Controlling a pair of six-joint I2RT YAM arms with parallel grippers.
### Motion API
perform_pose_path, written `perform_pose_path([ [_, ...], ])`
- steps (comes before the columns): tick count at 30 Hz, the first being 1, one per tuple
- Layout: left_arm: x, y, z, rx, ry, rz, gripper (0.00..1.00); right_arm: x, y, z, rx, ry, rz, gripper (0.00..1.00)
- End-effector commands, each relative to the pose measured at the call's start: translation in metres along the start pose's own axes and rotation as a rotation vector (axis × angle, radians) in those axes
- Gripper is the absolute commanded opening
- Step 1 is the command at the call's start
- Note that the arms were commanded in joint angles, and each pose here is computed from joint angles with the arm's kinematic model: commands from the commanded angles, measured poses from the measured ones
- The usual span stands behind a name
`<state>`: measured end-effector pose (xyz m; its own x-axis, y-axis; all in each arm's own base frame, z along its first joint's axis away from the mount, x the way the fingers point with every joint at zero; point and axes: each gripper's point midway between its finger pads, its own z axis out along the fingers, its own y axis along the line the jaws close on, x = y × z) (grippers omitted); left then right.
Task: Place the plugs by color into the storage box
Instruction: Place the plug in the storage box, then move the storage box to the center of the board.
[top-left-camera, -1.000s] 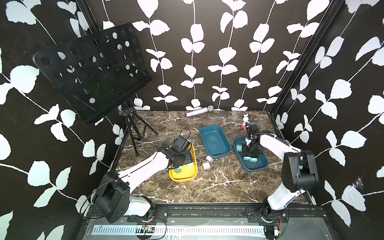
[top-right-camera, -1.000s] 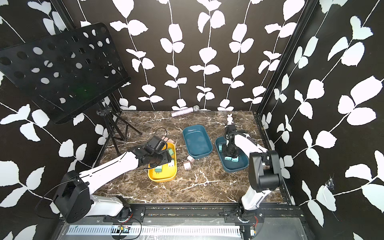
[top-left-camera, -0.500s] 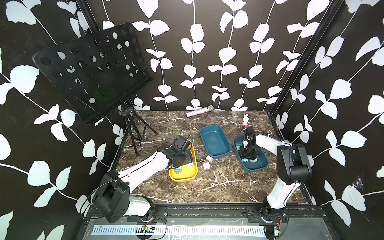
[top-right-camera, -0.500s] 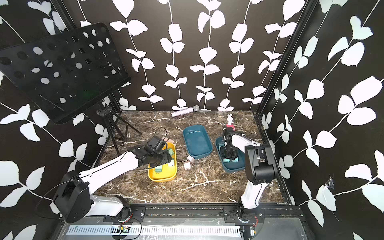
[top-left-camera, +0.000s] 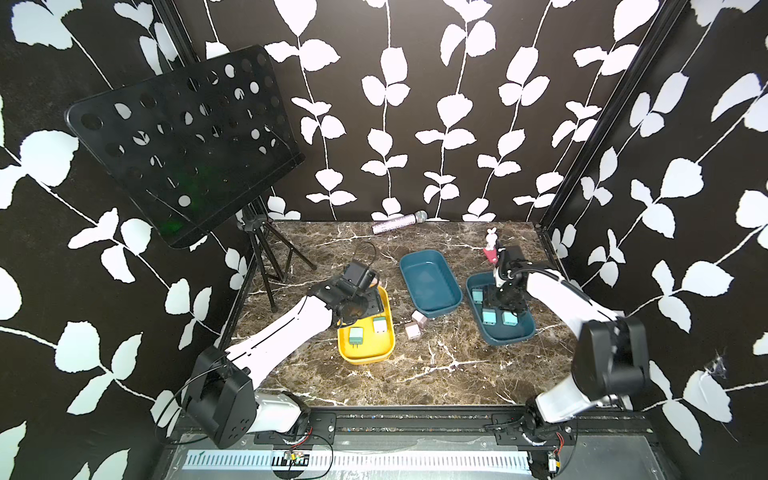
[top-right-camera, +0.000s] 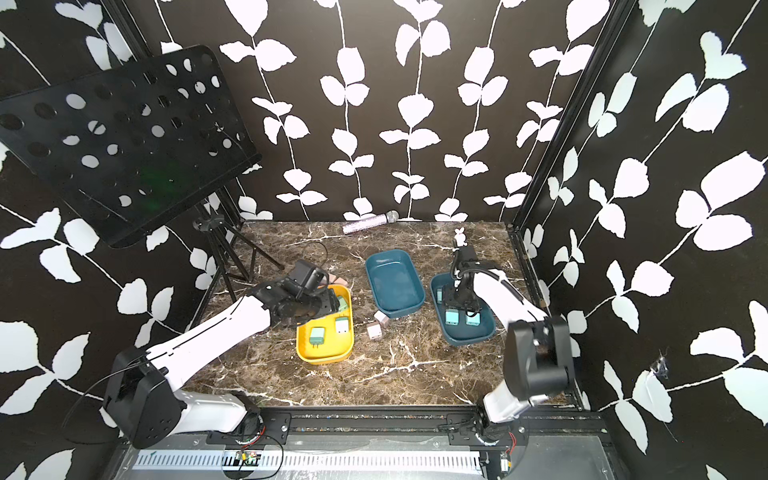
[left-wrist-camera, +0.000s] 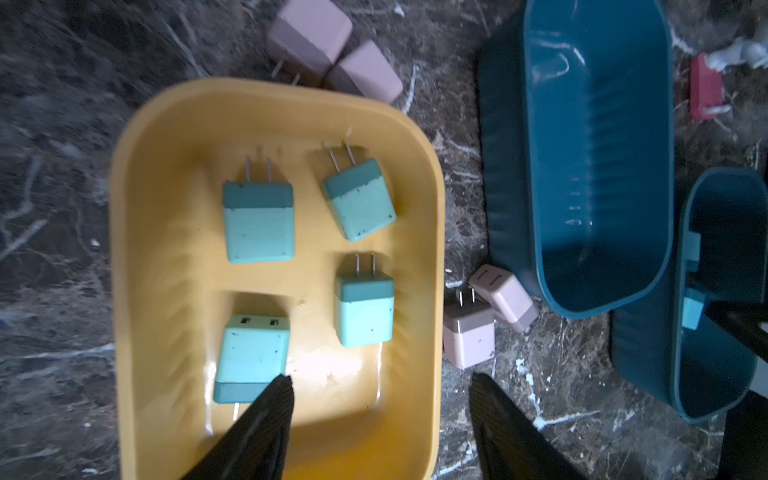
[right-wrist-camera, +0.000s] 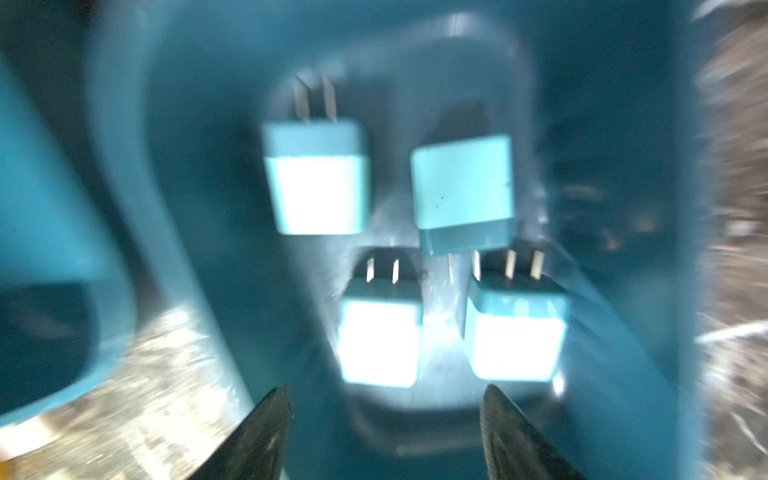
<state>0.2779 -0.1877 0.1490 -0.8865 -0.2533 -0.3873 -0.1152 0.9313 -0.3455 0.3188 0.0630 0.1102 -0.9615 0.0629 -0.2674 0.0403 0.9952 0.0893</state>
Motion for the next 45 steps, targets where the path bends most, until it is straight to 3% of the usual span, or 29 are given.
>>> perform_pose_path([
  [1, -0.008, 0.01, -0.018, -0.033, -0.029, 0.006, 0.69, 0.017, 0.031, -0.025, -0.05, 0.013, -0.047, 0.71],
  [5, -0.003, 0.012, -0.012, -0.027, -0.018, -0.017, 0.69, 0.042, 0.089, -0.027, -0.136, 0.033, -0.149, 0.71],
  [10, 0.007, 0.02, -0.005, -0.026, -0.005, -0.06, 0.69, 0.057, 0.133, -0.001, -0.22, 0.082, -0.144, 0.68],
  [22, 0.017, 0.042, -0.015, -0.078, -0.022, -0.066, 0.69, -0.005, 0.176, 0.065, -0.214, 0.103, -0.156, 0.63],
  [26, 0.017, 0.043, -0.017, -0.083, -0.022, -0.065, 0.69, -0.033, 0.177, 0.072, -0.22, 0.08, -0.126, 0.63],
  [29, 0.017, 0.046, -0.019, -0.094, -0.024, -0.052, 0.69, -0.041, 0.185, 0.062, -0.237, 0.068, -0.186, 0.66],
  [35, 0.006, 0.086, -0.051, -0.265, -0.039, -0.068, 0.69, 0.001, 0.201, 0.041, -0.282, 0.097, -0.348, 0.71],
  [40, -0.001, 0.107, -0.056, -0.25, -0.058, -0.147, 0.69, 0.035, 0.199, 0.047, -0.295, 0.143, -0.379, 0.71],
  [45, 0.007, 0.106, -0.037, -0.212, -0.018, -0.164, 0.69, 0.048, 0.206, 0.058, -0.306, 0.171, -0.406, 0.71],
])
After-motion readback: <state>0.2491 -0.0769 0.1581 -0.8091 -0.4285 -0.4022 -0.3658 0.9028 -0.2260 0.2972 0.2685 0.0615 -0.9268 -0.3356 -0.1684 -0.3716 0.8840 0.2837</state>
